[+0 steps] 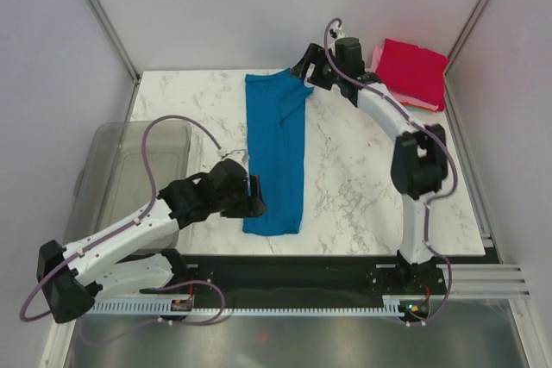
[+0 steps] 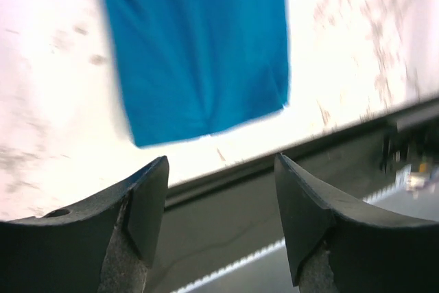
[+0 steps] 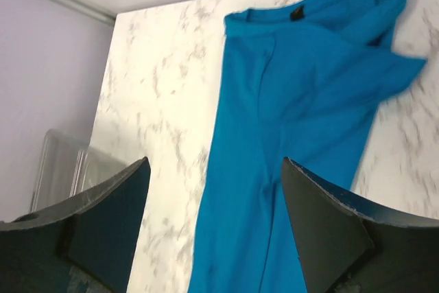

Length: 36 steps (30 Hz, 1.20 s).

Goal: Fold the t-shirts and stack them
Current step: Fold the tshirt

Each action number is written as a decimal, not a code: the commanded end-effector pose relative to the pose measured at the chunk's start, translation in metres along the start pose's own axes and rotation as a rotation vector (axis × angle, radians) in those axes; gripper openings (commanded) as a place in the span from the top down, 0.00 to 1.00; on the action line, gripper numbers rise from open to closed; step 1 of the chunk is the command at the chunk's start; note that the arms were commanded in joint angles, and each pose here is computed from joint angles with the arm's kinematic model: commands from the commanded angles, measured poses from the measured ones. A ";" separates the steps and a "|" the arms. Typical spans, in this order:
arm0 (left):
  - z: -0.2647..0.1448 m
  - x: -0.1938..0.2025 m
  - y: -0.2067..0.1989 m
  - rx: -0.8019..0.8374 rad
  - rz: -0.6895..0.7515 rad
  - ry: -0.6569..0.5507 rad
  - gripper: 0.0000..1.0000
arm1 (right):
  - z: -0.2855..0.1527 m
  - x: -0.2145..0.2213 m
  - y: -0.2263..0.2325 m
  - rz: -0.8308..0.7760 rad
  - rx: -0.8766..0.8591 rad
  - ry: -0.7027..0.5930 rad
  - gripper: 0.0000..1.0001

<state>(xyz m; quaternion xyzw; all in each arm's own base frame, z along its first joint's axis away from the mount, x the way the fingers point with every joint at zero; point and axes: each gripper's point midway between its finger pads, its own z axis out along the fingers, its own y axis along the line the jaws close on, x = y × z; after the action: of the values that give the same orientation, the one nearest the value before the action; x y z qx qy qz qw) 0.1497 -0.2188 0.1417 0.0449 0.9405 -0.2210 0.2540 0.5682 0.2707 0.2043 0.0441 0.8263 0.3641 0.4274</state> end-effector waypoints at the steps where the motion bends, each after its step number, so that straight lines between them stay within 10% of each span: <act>1: 0.005 -0.026 0.033 -0.041 -0.037 -0.034 0.31 | -0.090 -0.001 0.045 -0.079 -0.014 -0.039 0.15; 14: 0.051 0.026 0.082 -0.067 -0.179 0.028 0.36 | -0.247 0.329 -0.020 0.088 0.200 0.407 0.20; 36: 0.071 0.021 0.083 -0.022 -0.137 -0.044 0.24 | -0.229 0.384 -0.020 0.104 0.209 0.444 0.41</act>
<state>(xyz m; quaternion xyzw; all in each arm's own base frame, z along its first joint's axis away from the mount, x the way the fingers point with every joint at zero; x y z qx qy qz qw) 0.1719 -0.1701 0.0435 -0.0434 0.9437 -0.2185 0.2446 0.1583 0.2793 0.0307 0.0402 0.9226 0.3237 0.2060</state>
